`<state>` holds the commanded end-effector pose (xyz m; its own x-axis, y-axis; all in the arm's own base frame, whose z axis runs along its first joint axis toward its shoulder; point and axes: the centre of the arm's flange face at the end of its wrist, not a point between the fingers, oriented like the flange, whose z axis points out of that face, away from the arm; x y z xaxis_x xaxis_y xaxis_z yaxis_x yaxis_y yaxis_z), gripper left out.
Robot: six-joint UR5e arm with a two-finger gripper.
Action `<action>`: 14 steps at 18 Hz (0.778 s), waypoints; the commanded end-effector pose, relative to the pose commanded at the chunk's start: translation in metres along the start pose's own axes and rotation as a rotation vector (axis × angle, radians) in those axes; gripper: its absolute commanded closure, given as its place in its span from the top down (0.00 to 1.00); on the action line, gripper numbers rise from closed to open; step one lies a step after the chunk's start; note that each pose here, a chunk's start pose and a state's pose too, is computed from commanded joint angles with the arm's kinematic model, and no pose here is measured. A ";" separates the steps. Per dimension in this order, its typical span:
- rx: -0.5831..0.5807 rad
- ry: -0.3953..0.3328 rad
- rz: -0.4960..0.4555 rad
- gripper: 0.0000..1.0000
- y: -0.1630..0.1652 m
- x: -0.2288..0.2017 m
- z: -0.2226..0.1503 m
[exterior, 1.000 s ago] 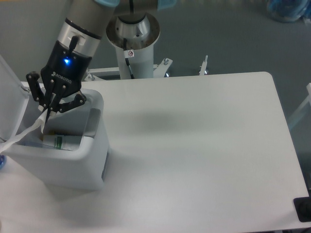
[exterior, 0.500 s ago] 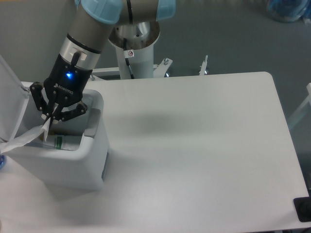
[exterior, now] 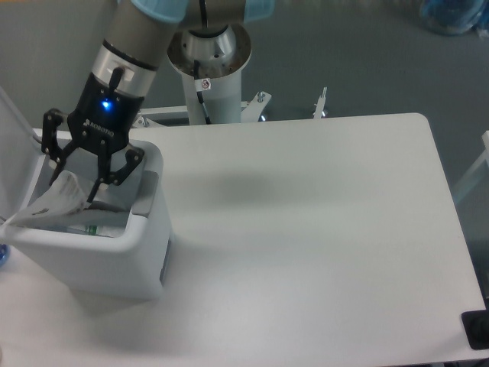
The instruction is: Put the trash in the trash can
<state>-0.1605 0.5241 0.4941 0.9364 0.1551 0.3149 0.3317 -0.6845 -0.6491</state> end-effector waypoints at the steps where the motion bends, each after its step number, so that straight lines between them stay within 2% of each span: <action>1: 0.004 -0.001 0.004 1.00 -0.002 0.001 -0.002; 4: 0.018 -0.047 0.008 1.00 -0.009 -0.007 -0.010; 7: 0.045 -0.279 0.003 1.00 -0.017 -0.051 -0.050; 10: 0.073 -0.425 -0.027 1.00 -0.025 -0.101 -0.093; 14: 0.062 -0.507 0.021 1.00 -0.023 -0.149 -0.124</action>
<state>-0.3219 0.4282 0.5476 0.8757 0.4784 -0.0649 0.3035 -0.6502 -0.6965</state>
